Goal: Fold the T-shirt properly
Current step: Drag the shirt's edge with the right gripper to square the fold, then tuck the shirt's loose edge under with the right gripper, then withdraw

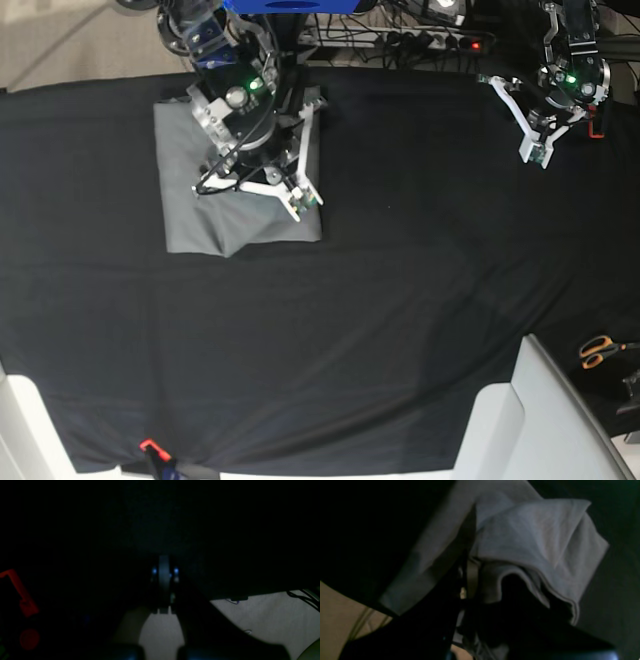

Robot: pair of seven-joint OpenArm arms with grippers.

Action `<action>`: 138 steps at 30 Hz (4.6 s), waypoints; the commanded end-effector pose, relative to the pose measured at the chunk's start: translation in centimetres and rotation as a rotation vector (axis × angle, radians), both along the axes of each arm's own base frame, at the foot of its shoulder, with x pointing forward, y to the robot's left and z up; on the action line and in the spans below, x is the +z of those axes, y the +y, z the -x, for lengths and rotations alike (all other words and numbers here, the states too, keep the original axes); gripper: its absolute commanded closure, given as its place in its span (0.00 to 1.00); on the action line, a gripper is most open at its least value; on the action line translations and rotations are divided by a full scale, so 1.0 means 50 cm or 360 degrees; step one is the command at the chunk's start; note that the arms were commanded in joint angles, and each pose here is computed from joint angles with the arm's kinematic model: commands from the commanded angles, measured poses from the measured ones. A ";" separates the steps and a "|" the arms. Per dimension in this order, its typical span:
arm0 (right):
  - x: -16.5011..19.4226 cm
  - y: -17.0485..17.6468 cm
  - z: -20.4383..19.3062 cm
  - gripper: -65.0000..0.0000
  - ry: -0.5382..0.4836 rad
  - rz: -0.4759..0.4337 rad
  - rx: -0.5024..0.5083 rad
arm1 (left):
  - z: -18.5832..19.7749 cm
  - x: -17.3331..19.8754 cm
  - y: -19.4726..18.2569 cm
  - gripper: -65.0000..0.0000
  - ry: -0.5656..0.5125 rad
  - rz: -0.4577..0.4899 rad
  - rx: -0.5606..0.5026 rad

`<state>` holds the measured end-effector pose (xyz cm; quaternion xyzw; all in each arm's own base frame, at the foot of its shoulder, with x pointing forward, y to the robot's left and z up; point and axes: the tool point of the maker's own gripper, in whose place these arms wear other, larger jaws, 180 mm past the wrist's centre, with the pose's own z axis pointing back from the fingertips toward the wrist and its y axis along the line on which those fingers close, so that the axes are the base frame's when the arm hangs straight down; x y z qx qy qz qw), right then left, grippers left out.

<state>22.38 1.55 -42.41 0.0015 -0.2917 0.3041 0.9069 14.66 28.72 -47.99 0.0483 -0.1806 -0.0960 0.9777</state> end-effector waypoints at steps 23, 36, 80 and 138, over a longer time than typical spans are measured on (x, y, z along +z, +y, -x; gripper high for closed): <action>0.038 0.057 0.014 0.51 0.0032 -0.0242 0.0332 | 0.004 -0.017 0.021 1.00 0.0033 -0.0002 0.0038; 0.131 -0.126 -0.089 0.55 -0.0228 -0.0114 0.0227 | -0.014 -0.012 0.021 1.00 0.0004 -0.0001 0.0039; 0.033 -0.065 -0.116 0.99 0.0075 -0.0104 0.0327 | -0.010 -0.016 0.018 1.00 0.0012 0.0006 0.0047; 0.051 -0.360 0.020 0.97 0.0056 -0.0083 -0.0352 | -0.027 -0.021 -0.051 1.00 0.0021 0.0047 -0.0149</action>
